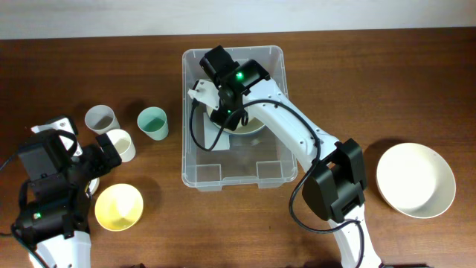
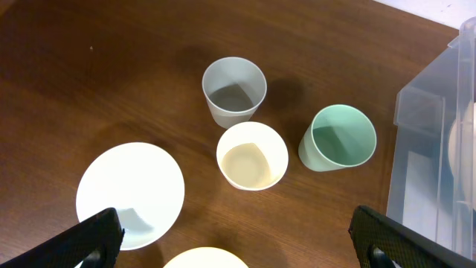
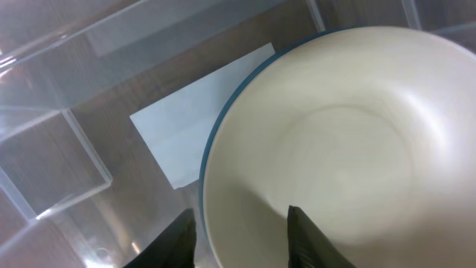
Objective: Pack container
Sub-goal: 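Carry the cream bowl into the container onto the teal plate, release, then move the right gripper to the second cream bowl and grasp its rim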
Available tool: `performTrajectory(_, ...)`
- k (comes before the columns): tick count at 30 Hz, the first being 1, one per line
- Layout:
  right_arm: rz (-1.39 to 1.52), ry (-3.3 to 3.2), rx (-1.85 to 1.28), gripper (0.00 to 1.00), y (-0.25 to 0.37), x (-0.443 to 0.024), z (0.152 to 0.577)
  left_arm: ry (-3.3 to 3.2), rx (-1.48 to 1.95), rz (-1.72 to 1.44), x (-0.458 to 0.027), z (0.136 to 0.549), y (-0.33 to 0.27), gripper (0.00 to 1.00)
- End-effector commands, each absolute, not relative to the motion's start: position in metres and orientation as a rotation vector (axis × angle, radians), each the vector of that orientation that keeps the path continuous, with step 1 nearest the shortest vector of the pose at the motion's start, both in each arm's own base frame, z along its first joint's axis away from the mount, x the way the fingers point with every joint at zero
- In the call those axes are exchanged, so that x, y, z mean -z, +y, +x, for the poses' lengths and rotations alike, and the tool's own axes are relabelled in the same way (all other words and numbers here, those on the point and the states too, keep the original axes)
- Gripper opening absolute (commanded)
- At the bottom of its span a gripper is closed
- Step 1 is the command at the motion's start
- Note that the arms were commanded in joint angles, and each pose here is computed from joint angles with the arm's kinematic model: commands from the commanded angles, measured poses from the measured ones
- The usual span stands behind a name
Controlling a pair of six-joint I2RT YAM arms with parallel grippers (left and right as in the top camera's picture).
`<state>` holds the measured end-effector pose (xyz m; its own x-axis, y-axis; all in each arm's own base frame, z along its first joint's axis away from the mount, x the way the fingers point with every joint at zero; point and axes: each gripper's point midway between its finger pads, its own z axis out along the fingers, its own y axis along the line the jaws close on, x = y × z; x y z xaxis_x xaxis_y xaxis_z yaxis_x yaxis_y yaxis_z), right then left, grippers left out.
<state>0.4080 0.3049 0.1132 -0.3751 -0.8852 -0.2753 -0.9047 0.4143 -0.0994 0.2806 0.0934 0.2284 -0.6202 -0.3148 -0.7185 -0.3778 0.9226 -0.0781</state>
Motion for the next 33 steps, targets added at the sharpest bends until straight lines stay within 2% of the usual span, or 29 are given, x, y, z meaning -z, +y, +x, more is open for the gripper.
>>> performTrajectory(1,-1.495,2.374,-0.111,0.39,0.306,-0.138,0.406,2.266,-0.107,-0.510,-0.234,0.281,0.096,0.99)
performTrajectory(5,-1.166,2.370,0.090,0.40,0.274,-0.206,0.426,2.266,-0.107,-0.510,-0.234,0.281,0.096,0.99)
performTrajectory(8,-0.758,2.367,0.236,0.47,0.223,-0.264,0.442,2.266,-0.107,-0.510,-0.234,0.281,0.096,0.99)
performTrajectory(10,-0.473,2.363,0.231,0.47,0.183,-0.298,0.445,2.266,-0.107,-0.510,-0.234,0.281,0.096,0.99)
performTrajectory(14,0.005,2.403,0.189,0.47,0.101,-0.322,0.441,2.267,-0.107,-0.510,-0.234,0.281,0.096,0.99)
performTrajectory(16,0.283,2.438,0.201,0.48,0.051,-0.318,0.432,2.267,-0.106,-0.511,-0.234,0.281,0.096,0.99)
performTrajectory(17,0.417,2.456,0.214,0.53,0.026,-0.313,0.427,2.267,-0.107,-0.510,-0.234,0.281,0.096,0.99)
performTrajectory(19,0.638,2.491,0.241,0.74,-0.018,-0.299,0.414,2.267,-0.106,-0.511,-0.234,0.281,0.096,0.99)
performTrajectory(20,0.720,2.519,0.240,0.90,-0.036,-0.290,0.408,2.266,-0.106,-0.510,-0.234,0.281,0.096,1.00)
performTrajectory(21,0.781,2.548,0.230,0.99,-0.051,-0.281,0.403,2.266,-0.106,-0.511,-0.234,0.281,0.096,0.99)
performTrajectory(27,1.137,2.698,0.239,0.99,-0.126,-0.206,0.365,2.266,-0.106,-0.510,-0.234,0.281,0.096,0.99)
performTrajectory(33,1.246,2.780,0.273,0.99,-0.143,-0.125,0.347,2.267,-0.099,-0.507,-0.234,0.282,0.095,0.99)
